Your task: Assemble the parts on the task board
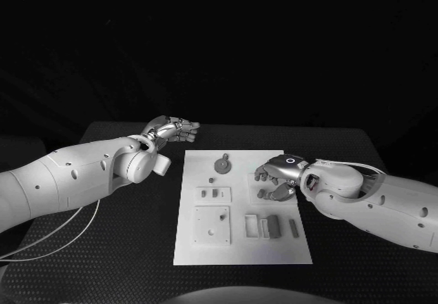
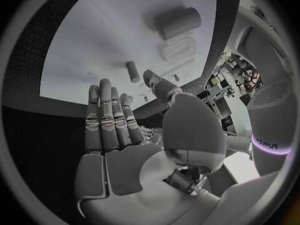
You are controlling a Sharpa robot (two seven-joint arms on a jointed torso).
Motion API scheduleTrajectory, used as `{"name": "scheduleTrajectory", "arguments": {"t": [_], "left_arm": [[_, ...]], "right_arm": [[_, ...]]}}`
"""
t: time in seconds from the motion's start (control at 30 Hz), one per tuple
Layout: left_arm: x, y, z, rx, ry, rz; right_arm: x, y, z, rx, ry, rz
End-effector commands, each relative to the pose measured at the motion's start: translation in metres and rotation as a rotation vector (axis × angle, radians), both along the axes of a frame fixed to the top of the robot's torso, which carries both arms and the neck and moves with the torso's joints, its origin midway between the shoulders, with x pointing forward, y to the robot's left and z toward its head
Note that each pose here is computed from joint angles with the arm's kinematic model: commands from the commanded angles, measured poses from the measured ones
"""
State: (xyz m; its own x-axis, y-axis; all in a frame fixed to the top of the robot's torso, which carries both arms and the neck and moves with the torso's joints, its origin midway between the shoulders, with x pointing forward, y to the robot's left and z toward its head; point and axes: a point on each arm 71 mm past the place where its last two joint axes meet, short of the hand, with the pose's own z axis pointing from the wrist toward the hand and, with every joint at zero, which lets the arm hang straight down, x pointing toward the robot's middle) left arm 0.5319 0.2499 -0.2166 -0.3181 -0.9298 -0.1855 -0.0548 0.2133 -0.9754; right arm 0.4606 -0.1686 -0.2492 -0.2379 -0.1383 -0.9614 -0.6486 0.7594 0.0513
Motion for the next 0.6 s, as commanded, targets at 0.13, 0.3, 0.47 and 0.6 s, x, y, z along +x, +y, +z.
{"name": "scheduleTrajectory", "arguments": {"t": [0.13,0.3,0.47,0.6], "left_arm": [[0.0003,-0.002,0.0017,-0.011,-0.011,-0.010],[0.0006,-0.002,0.0015,-0.010,-0.010,-0.009],[0.0007,-0.002,0.0014,-0.010,-0.009,-0.010],[0.0008,-0.002,0.0014,-0.010,-0.009,-0.009]], "right_arm": [[-0.001,0.005,-0.010,-0.020,0.014,0.020],[-0.004,0.008,-0.016,-0.028,0.026,0.032],[-0.006,0.010,-0.019,-0.029,0.035,0.041],[-0.007,0.012,-0.022,-0.029,0.039,0.045]]}}
